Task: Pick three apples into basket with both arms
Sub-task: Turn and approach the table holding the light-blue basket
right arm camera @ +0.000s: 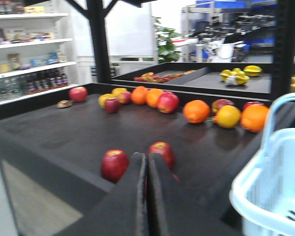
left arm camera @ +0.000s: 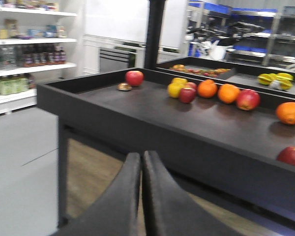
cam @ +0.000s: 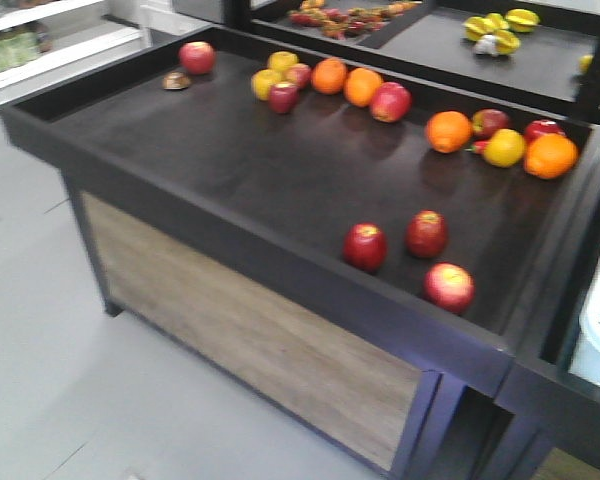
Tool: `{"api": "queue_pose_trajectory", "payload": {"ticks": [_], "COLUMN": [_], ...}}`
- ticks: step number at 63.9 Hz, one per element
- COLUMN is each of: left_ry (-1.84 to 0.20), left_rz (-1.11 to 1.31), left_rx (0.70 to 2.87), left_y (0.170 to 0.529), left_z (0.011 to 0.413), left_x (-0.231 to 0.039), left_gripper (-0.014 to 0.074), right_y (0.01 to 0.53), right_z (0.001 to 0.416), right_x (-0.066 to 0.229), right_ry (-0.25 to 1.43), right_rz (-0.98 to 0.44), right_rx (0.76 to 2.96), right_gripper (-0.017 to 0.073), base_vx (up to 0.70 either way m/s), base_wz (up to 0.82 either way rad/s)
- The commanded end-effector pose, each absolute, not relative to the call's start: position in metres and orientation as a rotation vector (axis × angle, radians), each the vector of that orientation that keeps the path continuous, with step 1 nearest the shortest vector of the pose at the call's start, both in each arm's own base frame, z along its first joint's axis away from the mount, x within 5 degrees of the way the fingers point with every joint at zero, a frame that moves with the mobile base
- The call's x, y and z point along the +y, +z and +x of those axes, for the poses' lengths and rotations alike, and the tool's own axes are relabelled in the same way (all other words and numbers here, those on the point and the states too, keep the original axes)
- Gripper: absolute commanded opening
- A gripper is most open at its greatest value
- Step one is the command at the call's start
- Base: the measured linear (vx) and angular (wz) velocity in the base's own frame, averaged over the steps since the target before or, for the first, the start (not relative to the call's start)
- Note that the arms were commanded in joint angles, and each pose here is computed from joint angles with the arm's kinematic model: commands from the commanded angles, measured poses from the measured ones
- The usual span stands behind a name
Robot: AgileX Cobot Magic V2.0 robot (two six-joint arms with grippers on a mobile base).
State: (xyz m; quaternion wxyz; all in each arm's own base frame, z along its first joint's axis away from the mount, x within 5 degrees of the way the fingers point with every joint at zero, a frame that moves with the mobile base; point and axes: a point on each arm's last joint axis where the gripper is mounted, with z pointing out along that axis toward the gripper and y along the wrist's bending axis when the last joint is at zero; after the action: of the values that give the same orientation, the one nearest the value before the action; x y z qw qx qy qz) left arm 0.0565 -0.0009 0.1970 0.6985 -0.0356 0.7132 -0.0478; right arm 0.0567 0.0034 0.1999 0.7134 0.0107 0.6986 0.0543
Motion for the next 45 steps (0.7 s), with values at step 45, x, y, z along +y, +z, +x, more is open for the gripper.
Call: {"api": "queue_pose_trajectory", "payload": {"ticks": [45], "left_ry": [-0.125], "left_rz": [-0.088], "left_rx": [1.519], "left_y": [0.1975], "left_z": [0.0562], "left_x": [-0.0011], "left_gripper": [-0.0006], "right_y": [0.2021], "right_z": [0.0564], "right_x": [0.0035], "right_ry": [0.114], "right_rz": [0.014], "right_rx": [1.482], "right_gripper": [-0.0009], "base_vx": [0.13], "base_wz": [-0.50]}}
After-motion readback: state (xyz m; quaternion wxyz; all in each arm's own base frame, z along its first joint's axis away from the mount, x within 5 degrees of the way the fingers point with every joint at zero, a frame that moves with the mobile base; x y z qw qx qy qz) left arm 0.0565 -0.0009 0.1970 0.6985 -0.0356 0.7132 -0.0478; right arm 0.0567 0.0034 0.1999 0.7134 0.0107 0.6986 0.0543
